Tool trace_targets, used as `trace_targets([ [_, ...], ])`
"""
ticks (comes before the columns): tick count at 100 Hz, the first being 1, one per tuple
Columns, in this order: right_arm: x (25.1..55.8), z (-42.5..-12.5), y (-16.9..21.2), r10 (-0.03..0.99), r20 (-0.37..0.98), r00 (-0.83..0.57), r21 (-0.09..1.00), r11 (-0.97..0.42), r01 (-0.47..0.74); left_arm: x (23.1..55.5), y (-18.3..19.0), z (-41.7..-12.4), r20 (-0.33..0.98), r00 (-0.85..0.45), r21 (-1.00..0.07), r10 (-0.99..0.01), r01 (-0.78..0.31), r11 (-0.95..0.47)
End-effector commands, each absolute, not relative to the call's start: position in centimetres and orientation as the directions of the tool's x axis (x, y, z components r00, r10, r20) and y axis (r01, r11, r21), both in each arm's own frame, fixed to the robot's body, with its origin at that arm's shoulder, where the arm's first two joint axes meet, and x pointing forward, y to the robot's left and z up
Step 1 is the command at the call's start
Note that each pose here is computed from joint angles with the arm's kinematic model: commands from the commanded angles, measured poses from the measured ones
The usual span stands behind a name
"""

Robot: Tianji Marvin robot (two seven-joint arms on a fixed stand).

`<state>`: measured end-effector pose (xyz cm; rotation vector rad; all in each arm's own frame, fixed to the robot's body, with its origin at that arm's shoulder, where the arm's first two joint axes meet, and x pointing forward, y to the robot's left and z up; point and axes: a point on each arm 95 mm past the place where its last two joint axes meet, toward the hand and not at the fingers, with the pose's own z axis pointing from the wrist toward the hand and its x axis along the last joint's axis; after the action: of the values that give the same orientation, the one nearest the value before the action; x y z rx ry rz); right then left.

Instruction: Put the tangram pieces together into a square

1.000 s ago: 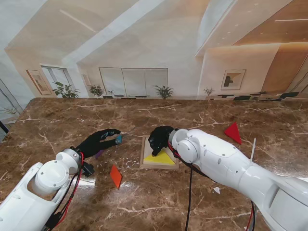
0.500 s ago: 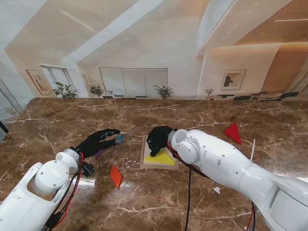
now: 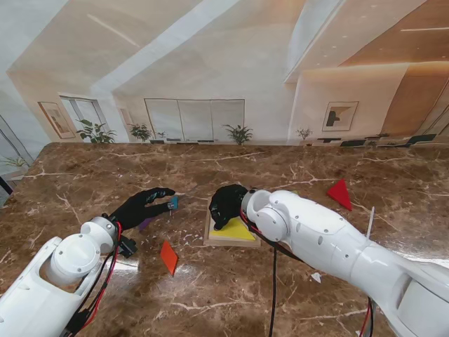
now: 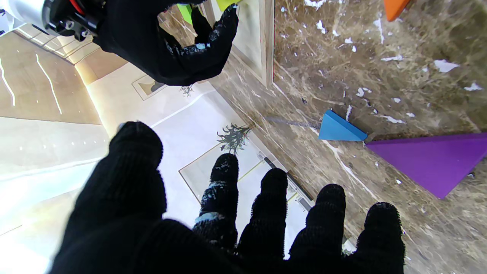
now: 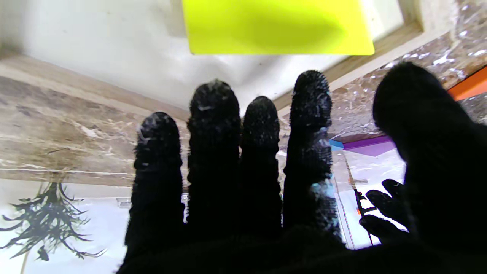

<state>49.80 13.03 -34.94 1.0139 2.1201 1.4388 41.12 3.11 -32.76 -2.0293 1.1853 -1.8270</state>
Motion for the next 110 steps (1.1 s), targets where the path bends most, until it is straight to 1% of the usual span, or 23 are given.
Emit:
trace_targets([
  [1,49.4,-35.4,12.9,0.747,0.080,-0.660,0.904,0.225,0.364,41.0,3.2,-33.1,0.765,-0.059,-0.597,-0.642,-0.441,-0.671],
  [74,48.2,-35.3,13.2,0.733,0.021,-0.680,0.887,0.301,0.352,40.9,3.4,-33.1,0.765,-0.066,-0.600,-0.641,-0.434,-0.672],
  [110,48.1,-35.0,13.3,0.739,0.026,-0.673,0.890,0.289,0.352,40.9,3.5,-33.1,0.766,-0.063,-0.599,-0.640,-0.433,-0.674],
])
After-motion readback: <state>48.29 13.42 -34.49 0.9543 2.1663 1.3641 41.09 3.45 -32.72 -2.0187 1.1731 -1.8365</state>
